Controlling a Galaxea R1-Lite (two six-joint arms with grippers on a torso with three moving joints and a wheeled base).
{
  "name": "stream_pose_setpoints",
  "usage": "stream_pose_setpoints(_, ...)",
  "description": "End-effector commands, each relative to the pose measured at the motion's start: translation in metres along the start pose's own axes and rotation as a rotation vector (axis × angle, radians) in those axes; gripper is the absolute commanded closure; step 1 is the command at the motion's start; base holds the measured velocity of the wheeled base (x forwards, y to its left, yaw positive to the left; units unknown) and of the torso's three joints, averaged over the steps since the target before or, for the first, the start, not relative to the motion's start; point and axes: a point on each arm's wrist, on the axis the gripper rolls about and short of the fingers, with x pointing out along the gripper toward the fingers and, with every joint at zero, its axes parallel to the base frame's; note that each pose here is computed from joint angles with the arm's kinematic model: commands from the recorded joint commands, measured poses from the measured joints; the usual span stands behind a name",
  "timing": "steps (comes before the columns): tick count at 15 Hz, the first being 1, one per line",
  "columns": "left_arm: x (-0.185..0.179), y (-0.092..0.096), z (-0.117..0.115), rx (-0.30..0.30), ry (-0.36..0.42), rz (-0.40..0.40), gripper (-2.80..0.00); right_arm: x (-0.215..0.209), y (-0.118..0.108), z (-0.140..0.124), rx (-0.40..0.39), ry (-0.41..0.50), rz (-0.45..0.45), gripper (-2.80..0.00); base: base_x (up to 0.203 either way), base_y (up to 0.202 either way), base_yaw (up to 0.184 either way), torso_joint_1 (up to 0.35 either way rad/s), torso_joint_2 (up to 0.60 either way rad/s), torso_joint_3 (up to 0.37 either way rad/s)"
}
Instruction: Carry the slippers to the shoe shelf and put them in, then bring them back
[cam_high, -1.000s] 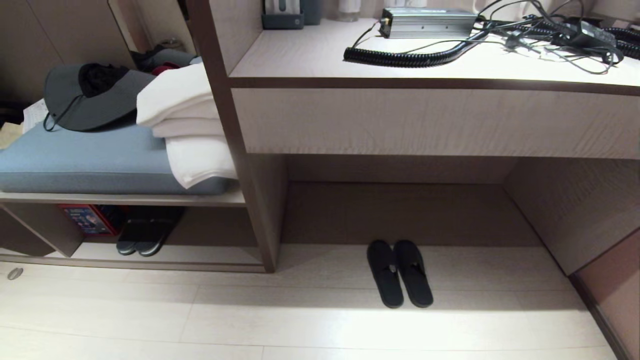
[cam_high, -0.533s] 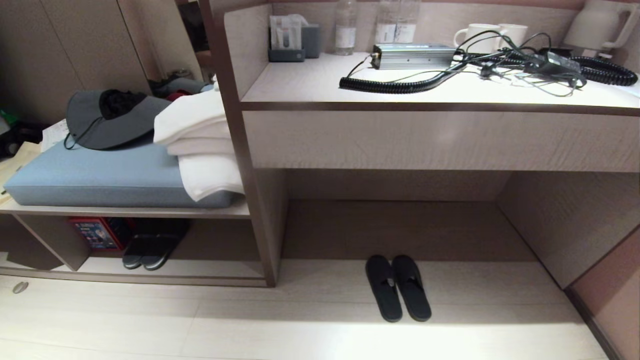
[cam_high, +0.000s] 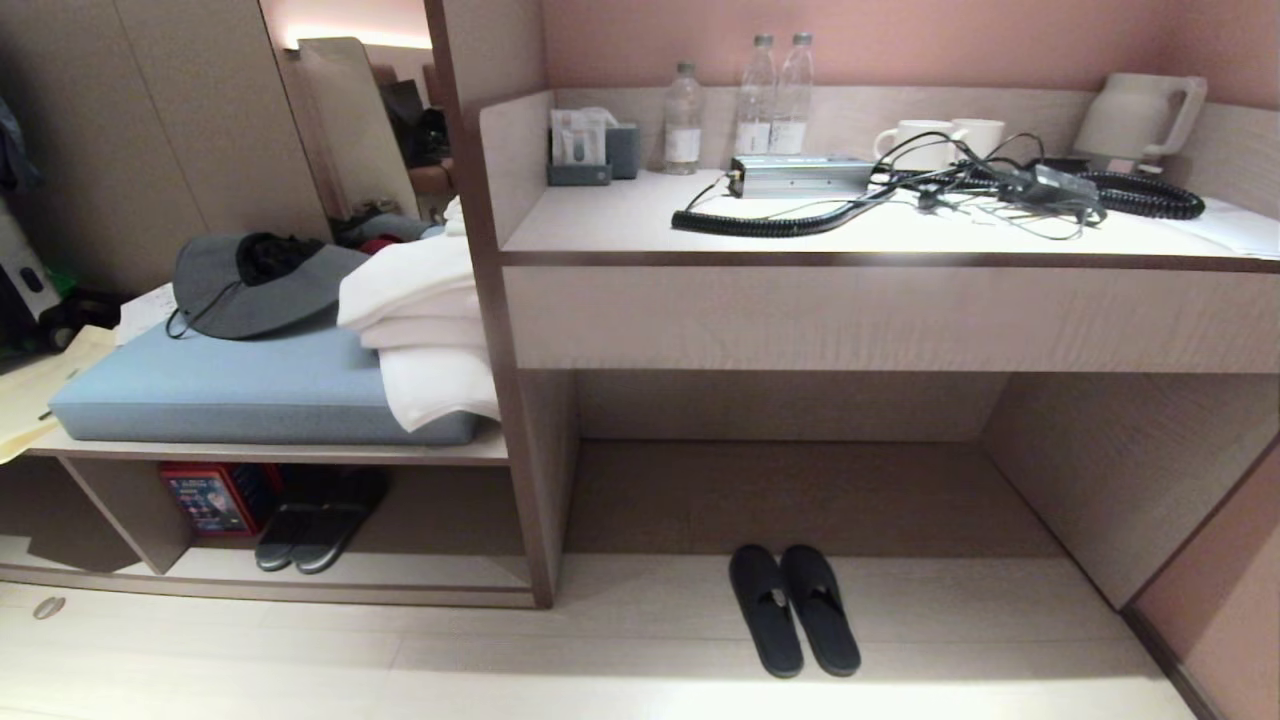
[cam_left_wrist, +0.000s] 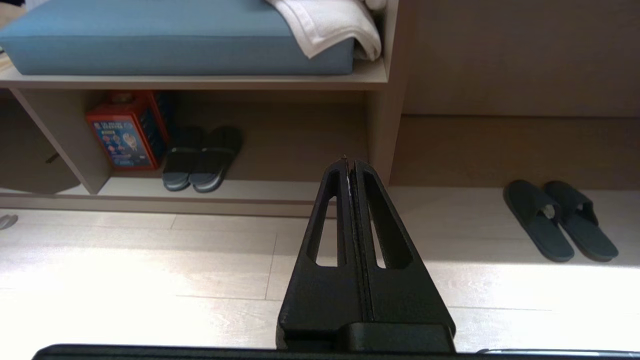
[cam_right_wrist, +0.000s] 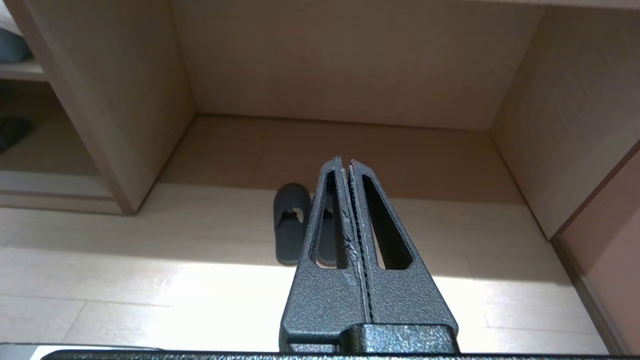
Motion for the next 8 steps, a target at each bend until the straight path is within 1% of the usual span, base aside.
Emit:
stream_pose_setpoints(1, 0.0001, 0.0000, -0.0004, 0.000, 0.001, 0.000, 0.00, 0.0001, 0.0000, -0.0005, 0.000, 0.002, 0.000, 0.00, 0.000, 0.000, 0.000, 0.001, 0.00, 0.201)
stream_pose_setpoints(3, 0.0001, 0.0000, -0.0002, 0.006, 0.000, 0.002, 0.00, 0.0001, 0.0000, -0.0005, 0.000, 0.002, 0.000, 0.00, 0.000, 0.000, 0.000, 0.007, 0.00, 0.184)
stream_pose_setpoints(4, 0.0000, 0.0000, 0.0001, 0.006, -0.001, 0.000, 0.00, 0.0001, 0.0000, -0.0005, 0.000, 0.002, 0.000, 0.00, 0.000, 0.000, 0.000, 0.001, 0.00, 0.094)
stream_pose_setpoints(8, 0.0001, 0.0000, -0.0002, 0.006, 0.000, 0.000, 0.00, 0.0001, 0.0000, -0.0005, 0.000, 0.002, 0.000, 0.00, 0.000, 0.000, 0.000, 0.002, 0.00, 0.019)
